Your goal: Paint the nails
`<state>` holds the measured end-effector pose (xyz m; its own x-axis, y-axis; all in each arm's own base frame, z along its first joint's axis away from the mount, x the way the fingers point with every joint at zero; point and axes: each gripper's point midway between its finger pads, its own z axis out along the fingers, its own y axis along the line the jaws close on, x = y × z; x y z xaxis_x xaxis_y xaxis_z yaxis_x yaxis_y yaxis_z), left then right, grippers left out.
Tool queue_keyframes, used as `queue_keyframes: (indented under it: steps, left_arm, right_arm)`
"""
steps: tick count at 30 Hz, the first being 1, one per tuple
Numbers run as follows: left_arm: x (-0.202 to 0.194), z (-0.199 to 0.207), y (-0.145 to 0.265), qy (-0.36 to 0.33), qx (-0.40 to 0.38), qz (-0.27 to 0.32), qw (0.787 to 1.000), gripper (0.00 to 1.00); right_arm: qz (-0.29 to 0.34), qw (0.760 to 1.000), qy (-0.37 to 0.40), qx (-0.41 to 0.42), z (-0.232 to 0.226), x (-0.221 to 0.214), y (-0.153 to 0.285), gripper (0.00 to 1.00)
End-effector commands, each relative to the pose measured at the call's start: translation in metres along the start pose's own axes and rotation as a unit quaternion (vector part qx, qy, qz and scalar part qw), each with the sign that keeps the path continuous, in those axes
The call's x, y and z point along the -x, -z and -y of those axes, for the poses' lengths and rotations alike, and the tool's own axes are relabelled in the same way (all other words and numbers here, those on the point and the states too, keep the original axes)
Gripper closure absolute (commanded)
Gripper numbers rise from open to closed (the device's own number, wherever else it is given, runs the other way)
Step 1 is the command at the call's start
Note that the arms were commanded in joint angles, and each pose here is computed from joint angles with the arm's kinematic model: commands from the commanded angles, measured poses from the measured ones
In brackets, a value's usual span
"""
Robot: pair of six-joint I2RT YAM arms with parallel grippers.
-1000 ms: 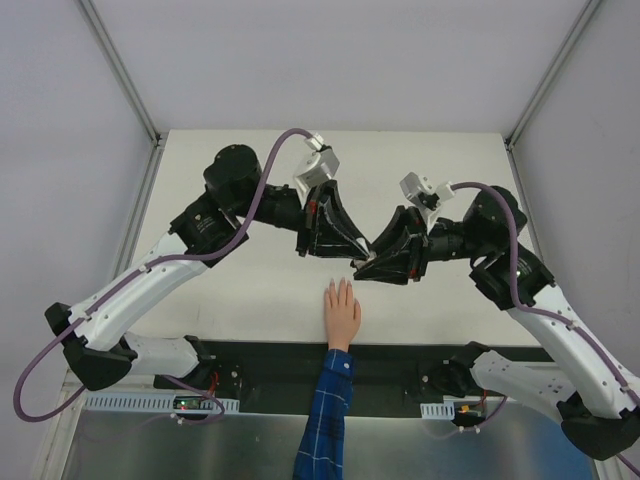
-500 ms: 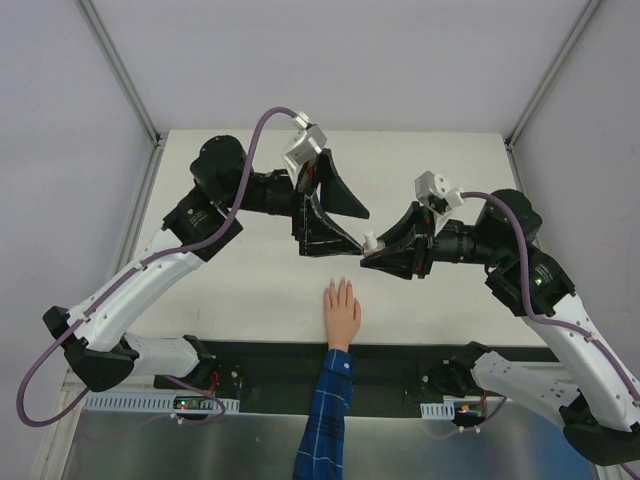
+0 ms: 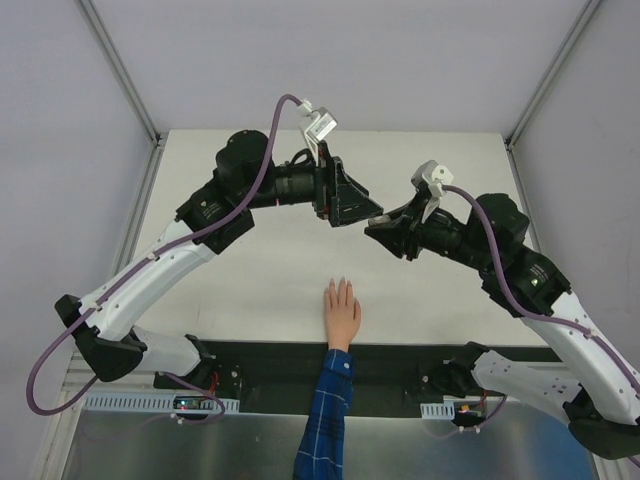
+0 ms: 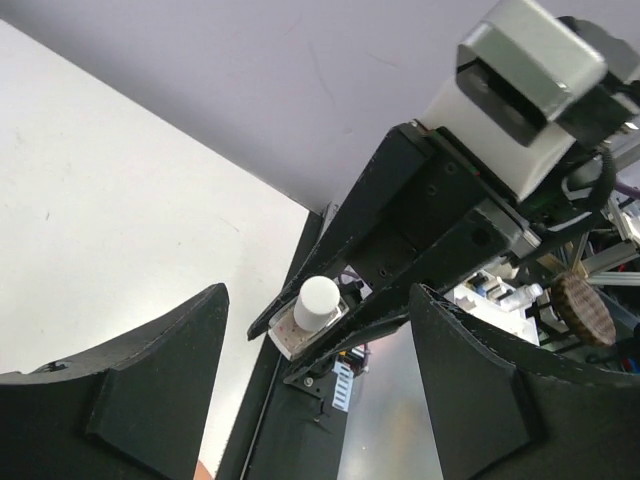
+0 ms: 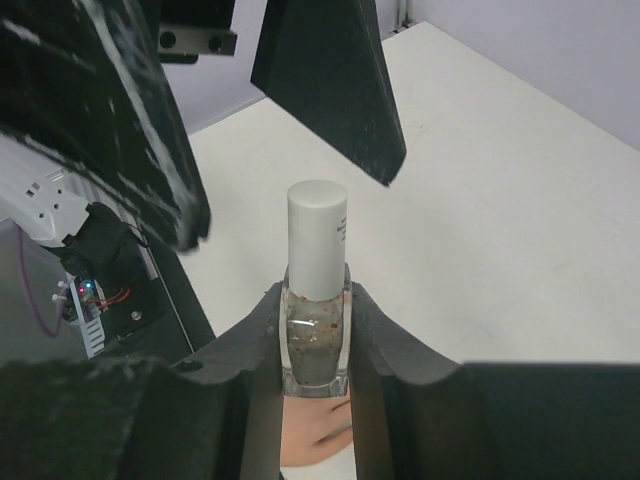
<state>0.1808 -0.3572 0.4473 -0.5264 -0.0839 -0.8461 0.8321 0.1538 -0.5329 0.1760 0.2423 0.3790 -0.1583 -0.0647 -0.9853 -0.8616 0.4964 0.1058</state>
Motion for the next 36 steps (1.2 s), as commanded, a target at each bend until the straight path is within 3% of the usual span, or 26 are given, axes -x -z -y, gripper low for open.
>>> queue_keyframes:
  steps: [1,5,7,8,14,18,20,21,22,25,27,34,36]
  left_arm:
    - [0.011,0.002,-0.010,0.003,0.012,0.017,1.000,0.30]
    - [0.005,-0.002,-0.018,0.010,0.016,0.010,1.000,0.37]
    - [0.001,-0.004,-0.021,0.014,0.014,0.003,1.000,0.51]
    - [0.000,-0.002,-0.022,0.013,0.008,0.000,1.000,0.65]
    - [-0.020,0.019,-0.021,0.006,-0.070,-0.052,0.996,1.00]
    - [-0.033,0.040,-0.010,-0.018,-0.153,-0.079,0.985,1.00]
    - [-0.043,0.051,-0.001,-0.034,-0.206,-0.099,0.973,1.00]
    - [-0.040,0.061,0.005,-0.058,-0.233,-0.089,0.967,1.00]
    - [-0.047,0.060,0.007,-0.060,-0.246,-0.094,0.963,1.00]
    - [-0.046,0.075,0.019,-0.095,-0.298,-0.073,0.947,1.00]
    - [-0.041,0.089,0.028,-0.127,-0.334,-0.056,0.932,1.00]
    - [-0.036,0.099,0.034,-0.113,-0.350,-0.068,0.927,1.00]
    - [-0.034,0.096,0.032,-0.117,-0.338,-0.069,0.931,0.86]
  right_arm:
    - [0.040,0.999,0.021,-0.027,0.006,0.027,0.002,1.00]
    - [0.044,0.998,0.024,-0.033,0.006,0.030,0.002,1.00]
    - [0.044,0.998,0.026,-0.033,0.005,0.030,0.002,1.00]
    - [0.046,0.998,0.027,-0.034,0.005,0.031,0.003,0.99]
    - [0.056,0.998,0.030,-0.025,0.000,0.034,0.010,1.00]
    - [0.055,0.996,0.037,0.055,-0.027,0.032,0.015,1.00]
    - [0.057,0.978,0.043,0.194,-0.071,0.033,0.027,1.00]
    - [0.059,0.966,0.037,0.247,-0.087,0.034,0.033,1.00]
    - [0.043,0.936,0.029,0.350,-0.115,0.027,0.049,1.00]
    - [0.031,0.887,-0.016,0.460,-0.143,0.039,0.066,1.00]
    - [0.041,0.891,-0.012,0.452,-0.142,0.041,0.064,1.00]
    - [0.039,0.919,-0.018,0.391,-0.126,0.034,0.051,1.00]
    - [0.037,0.929,-0.011,0.369,-0.120,0.034,0.045,1.00]
